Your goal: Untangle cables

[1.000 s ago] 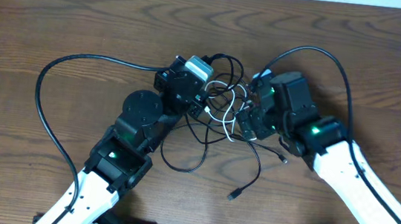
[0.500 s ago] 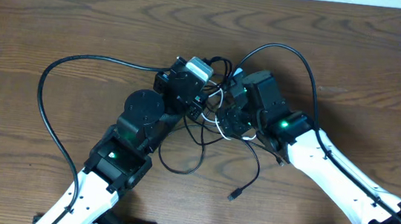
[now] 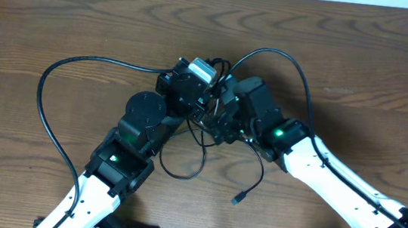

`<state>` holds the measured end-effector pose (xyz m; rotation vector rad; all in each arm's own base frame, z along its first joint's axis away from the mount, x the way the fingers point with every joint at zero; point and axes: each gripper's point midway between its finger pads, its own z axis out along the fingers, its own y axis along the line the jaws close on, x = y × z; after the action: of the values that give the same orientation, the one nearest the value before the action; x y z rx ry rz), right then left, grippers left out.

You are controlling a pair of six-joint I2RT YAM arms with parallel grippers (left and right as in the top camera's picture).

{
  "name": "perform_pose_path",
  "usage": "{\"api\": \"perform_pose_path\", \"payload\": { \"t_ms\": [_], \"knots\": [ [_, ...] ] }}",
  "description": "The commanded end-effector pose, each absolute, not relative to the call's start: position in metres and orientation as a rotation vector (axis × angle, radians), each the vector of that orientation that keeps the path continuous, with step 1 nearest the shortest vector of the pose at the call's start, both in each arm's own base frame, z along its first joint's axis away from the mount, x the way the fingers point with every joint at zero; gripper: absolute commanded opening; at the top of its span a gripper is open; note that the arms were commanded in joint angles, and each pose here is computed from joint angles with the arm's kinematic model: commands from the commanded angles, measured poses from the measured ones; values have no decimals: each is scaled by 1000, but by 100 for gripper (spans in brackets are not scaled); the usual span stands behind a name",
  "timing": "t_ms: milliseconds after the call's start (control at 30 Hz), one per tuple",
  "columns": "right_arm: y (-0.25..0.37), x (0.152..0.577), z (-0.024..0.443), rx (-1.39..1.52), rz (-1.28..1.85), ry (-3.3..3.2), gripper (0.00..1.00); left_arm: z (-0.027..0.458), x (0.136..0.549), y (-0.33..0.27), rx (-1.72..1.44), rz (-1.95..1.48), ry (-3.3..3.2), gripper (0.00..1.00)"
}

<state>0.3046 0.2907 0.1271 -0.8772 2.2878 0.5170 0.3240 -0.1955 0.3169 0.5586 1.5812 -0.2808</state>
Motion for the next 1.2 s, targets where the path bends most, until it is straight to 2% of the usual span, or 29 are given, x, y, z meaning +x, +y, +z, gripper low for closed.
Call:
{"api": "perform_pose_path", "payload": {
  "t_ms": [0,200,400,533,700,900,1000,1067,1167],
  "knots": [
    [305,293,130,-903,569,2280,88,324,323,-193,547,-275,1566,7],
    [292,308,108,-857,398,2324,81,324,323,-192,547,-275,1566,7],
    [250,338,59,-748,54,2423,82,324,331,-178,491,-193,1579,7],
    [237,347,35,-695,15,2478,83,332,335,-157,431,-131,1572,8],
    [232,353,34,-644,22,2487,82,337,333,-145,408,-113,1571,7],
    [233,355,35,-640,31,2480,55,332,331,-143,414,-106,1593,7],
    [233,355,34,-640,30,2481,27,331,331,-143,415,-106,1595,7],
    [233,355,35,-638,31,2482,1,331,331,-143,415,-106,1596,7],
    [233,355,35,-606,40,2490,1,331,331,-143,415,-106,1596,7]
  ]
}}
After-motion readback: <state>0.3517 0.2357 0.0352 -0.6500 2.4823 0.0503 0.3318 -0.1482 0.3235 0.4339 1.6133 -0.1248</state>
